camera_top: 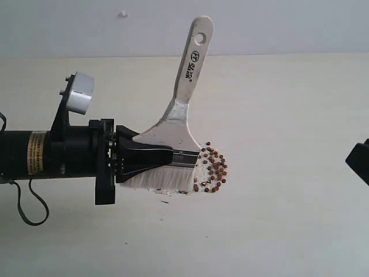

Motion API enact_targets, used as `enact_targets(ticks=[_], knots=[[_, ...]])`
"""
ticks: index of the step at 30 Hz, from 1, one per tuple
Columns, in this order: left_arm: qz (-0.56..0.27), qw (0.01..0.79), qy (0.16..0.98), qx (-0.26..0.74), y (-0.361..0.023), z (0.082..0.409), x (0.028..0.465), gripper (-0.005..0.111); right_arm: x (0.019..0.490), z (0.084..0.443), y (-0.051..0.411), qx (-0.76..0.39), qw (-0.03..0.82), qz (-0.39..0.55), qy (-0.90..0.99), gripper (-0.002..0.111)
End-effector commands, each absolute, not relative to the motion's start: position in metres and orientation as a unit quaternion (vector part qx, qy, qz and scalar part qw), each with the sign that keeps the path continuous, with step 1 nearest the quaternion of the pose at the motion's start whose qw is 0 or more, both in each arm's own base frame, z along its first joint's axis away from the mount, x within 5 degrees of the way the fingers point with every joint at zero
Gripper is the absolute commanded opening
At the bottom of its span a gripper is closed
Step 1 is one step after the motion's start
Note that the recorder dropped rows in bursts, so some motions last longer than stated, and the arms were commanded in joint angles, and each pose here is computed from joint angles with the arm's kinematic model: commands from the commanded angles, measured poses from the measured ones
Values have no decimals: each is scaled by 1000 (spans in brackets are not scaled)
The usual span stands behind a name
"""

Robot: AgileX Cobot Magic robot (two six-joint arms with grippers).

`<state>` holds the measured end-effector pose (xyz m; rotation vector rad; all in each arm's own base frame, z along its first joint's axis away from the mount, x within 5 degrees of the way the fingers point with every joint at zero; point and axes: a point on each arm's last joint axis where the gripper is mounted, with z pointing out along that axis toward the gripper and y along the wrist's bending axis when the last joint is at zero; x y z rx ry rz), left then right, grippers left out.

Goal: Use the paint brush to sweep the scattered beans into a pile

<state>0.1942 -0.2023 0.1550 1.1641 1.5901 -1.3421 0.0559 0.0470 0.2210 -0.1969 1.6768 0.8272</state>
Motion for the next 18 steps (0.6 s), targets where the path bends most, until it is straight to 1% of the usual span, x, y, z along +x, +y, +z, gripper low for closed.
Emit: enact_targets(ticks=[1, 4, 9, 13, 15, 18], knots=[[-532, 375, 615, 446, -202, 159, 194, 0, 54, 220, 48, -101, 589, 358, 717, 13], [-532, 375, 615, 446, -202, 159, 194, 0, 55, 223, 46, -86, 597, 353, 715, 0], [-533, 373, 616, 444, -202, 159, 194, 0, 56, 239, 45, -102, 623, 338, 698, 0], [-537, 370, 622, 434, -202, 159, 195, 0, 66, 242, 33, -38, 648, 283, 707, 0], [-537, 373, 623, 429, -202, 160, 196, 0, 71, 241, 31, -13, 642, 271, 717, 0], [-537, 376, 625, 424, -202, 160, 197, 0, 80, 235, 41, -48, 606, 265, 749, 0]])
